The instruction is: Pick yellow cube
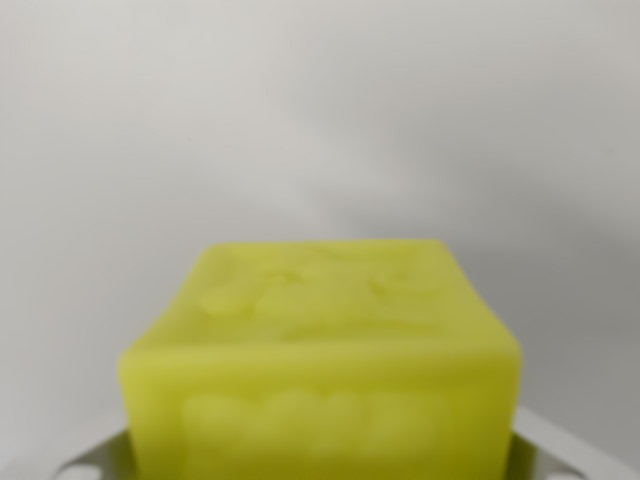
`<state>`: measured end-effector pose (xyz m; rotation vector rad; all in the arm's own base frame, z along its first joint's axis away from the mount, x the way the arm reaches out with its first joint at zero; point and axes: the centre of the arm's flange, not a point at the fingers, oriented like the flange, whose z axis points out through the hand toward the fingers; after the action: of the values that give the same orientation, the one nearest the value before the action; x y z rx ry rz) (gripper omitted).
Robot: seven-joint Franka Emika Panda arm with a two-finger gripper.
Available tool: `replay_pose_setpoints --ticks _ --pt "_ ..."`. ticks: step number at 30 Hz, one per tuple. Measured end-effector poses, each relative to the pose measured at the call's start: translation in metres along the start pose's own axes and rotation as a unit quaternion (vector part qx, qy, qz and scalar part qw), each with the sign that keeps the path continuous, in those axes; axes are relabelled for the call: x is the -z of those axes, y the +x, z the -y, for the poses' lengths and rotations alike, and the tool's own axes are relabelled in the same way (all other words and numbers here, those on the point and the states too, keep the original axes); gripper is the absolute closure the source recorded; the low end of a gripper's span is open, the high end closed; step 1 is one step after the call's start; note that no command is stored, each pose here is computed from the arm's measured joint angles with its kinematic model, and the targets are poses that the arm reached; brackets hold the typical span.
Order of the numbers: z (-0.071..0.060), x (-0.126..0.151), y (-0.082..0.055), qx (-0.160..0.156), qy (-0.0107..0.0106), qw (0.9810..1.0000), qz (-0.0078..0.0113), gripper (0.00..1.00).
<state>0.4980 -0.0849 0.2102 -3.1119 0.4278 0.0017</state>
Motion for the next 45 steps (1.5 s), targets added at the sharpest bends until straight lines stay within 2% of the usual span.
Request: replay_pose_setpoints --ticks 45 --pt "0.000 0.075 0.000 0.000 0.0000 1.0000 0.0005 1.00"
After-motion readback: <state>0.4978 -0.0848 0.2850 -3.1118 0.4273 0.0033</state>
